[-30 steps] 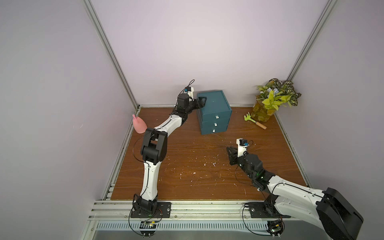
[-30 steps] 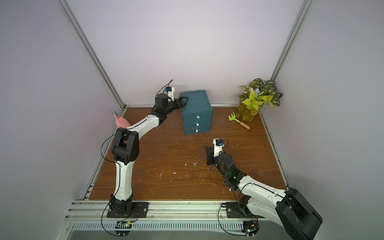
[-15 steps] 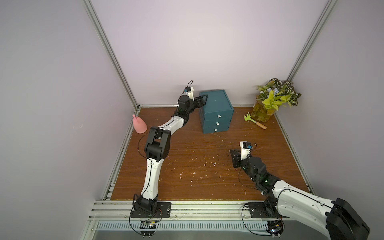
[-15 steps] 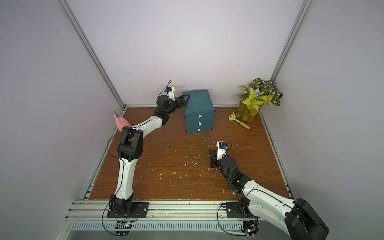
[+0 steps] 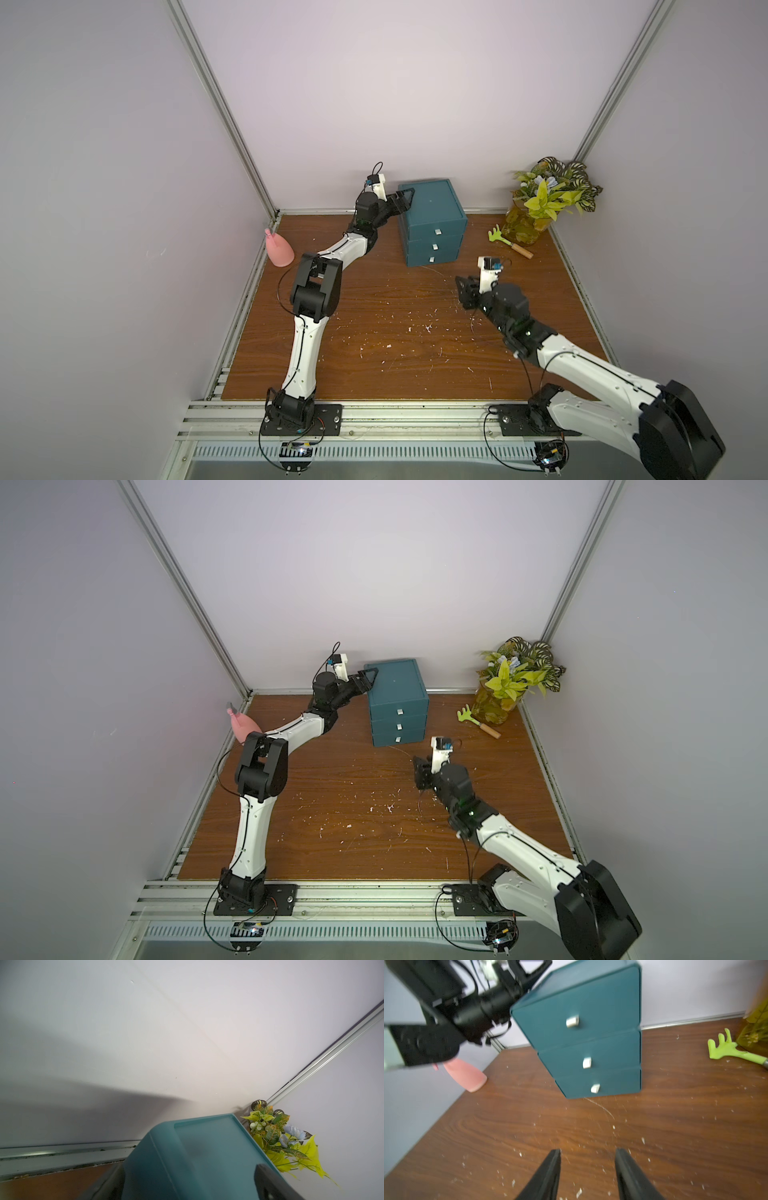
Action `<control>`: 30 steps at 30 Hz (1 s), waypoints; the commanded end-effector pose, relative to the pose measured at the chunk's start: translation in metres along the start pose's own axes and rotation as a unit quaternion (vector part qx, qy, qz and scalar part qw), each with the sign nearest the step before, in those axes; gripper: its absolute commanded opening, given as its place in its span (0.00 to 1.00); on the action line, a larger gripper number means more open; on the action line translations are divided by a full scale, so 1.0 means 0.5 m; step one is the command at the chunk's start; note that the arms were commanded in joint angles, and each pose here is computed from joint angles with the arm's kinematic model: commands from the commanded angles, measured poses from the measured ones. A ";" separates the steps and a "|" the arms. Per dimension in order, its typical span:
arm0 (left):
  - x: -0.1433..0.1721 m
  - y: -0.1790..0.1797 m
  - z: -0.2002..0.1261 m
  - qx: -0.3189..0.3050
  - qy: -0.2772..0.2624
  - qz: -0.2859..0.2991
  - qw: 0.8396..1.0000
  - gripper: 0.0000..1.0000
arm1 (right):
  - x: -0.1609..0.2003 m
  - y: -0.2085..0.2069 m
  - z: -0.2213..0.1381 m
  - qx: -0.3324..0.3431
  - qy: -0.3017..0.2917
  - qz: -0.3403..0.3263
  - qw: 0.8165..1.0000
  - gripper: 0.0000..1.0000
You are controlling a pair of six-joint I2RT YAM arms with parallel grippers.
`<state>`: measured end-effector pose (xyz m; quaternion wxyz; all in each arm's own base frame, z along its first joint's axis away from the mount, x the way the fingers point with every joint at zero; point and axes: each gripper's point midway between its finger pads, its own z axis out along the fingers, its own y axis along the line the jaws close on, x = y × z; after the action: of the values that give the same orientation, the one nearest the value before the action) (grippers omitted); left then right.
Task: Place the plugs into the drawer by color
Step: Move the storage box to the center of the board.
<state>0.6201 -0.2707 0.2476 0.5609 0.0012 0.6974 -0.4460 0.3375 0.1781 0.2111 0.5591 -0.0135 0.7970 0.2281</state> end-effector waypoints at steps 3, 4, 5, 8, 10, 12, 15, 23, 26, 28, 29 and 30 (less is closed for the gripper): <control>-0.051 -0.019 -0.056 -0.009 -0.012 0.029 0.999 0.93 | -0.166 0.033 0.096 -0.072 -0.005 0.033 0.997 0.55; -0.052 -0.019 -0.068 -0.013 -0.011 0.030 0.999 0.93 | -0.189 0.029 0.117 -0.075 -0.004 0.036 0.996 0.56; -0.053 -0.022 -0.077 -0.015 -0.010 0.033 0.999 0.93 | -0.207 0.017 0.135 -0.072 -0.005 0.043 0.996 0.57; -0.048 -0.029 -0.107 -0.021 -0.003 0.033 0.999 0.93 | -0.243 -0.018 0.188 -0.069 -0.002 0.057 0.996 0.60; -0.038 -0.041 -0.119 -0.015 0.005 0.026 1.000 0.93 | -0.254 -0.038 0.221 -0.065 0.003 0.059 0.996 0.64; -0.017 -0.043 -0.129 -0.018 0.018 0.019 0.999 0.93 | -0.260 -0.055 0.245 -0.065 0.010 0.062 0.996 0.67; -0.003 -0.062 -0.133 -0.014 0.028 0.021 0.999 0.93 | -0.257 -0.059 0.268 -0.087 0.020 0.069 0.994 0.73; 0.017 -0.082 -0.117 0.001 0.043 0.012 0.999 0.94 | -0.254 -0.011 0.267 -0.140 0.030 0.068 0.987 0.68; 0.016 -0.082 -0.117 0.000 0.042 0.014 0.999 0.94 | -0.251 0.002 0.254 -0.147 0.028 0.069 0.986 0.66; 0.011 -0.085 -0.117 0.001 0.039 0.016 0.999 0.94 | -0.249 0.012 0.246 -0.155 0.028 0.070 0.985 0.65; 0.009 -0.086 -0.117 0.001 0.039 0.017 0.999 0.94 | -0.247 0.017 0.244 -0.158 0.029 0.071 0.984 0.64; 0.009 -0.086 -0.117 0.000 0.040 0.017 0.999 0.94 | -0.246 0.023 0.240 -0.160 0.028 0.071 0.984 0.64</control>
<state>0.5506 -0.2577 0.2586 0.5347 0.0176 0.7257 -0.4326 0.5089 0.1818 0.2483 0.4882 -0.0125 0.8001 0.3483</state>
